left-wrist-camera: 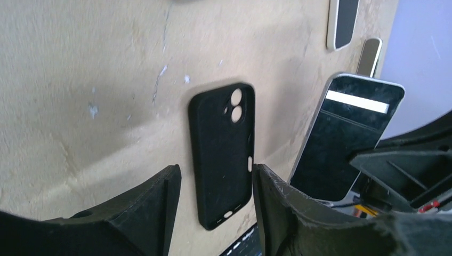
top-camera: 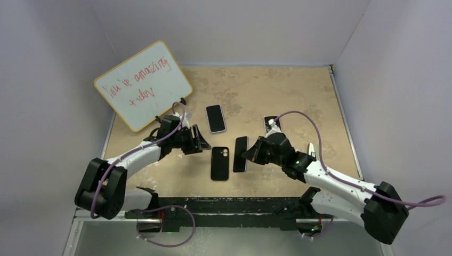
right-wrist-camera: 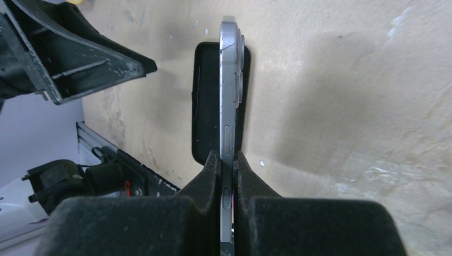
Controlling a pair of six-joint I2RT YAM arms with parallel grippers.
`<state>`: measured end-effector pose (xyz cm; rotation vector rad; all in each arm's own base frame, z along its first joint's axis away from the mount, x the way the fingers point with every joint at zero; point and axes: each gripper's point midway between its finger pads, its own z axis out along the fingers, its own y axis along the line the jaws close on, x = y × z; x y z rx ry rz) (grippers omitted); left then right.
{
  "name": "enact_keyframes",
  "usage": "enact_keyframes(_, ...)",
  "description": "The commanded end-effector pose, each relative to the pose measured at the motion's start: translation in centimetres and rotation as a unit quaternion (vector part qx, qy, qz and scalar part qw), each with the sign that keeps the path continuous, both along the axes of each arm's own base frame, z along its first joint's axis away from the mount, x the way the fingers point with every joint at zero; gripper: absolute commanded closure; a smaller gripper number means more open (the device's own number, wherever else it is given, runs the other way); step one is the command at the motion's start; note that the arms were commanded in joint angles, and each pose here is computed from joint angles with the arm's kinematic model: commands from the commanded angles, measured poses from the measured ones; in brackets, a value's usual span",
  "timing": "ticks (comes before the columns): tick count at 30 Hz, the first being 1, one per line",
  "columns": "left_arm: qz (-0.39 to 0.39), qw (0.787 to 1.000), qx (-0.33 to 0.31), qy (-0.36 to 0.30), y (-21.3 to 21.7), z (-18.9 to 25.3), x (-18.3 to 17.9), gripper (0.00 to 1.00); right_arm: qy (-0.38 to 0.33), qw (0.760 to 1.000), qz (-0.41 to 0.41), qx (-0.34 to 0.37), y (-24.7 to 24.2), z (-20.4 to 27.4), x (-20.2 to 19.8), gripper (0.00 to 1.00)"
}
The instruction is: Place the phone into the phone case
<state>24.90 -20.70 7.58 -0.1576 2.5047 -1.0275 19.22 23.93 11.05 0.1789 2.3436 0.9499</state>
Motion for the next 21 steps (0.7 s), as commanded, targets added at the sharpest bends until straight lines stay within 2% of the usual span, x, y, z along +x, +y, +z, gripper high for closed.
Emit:
enact_keyframes(1,-0.045,0.996,-0.07,-0.017,-1.0,0.9,-1.0,0.47,-0.013,0.995,0.026,0.096,3.7,3.1,0.7,1.0)
enact_keyframes(16,-0.067,0.991,-0.107,0.042,-1.6,-2.8,-3.5,0.6,0.028,0.993,0.042,0.11,7.3,0.6,0.6,1.0)
enact_keyframes(21,-0.067,0.99,-0.111,0.05,-1.6,-3.5,-3.8,0.62,0.038,0.992,0.05,0.109,8.2,-0.1,0.7,1.0)
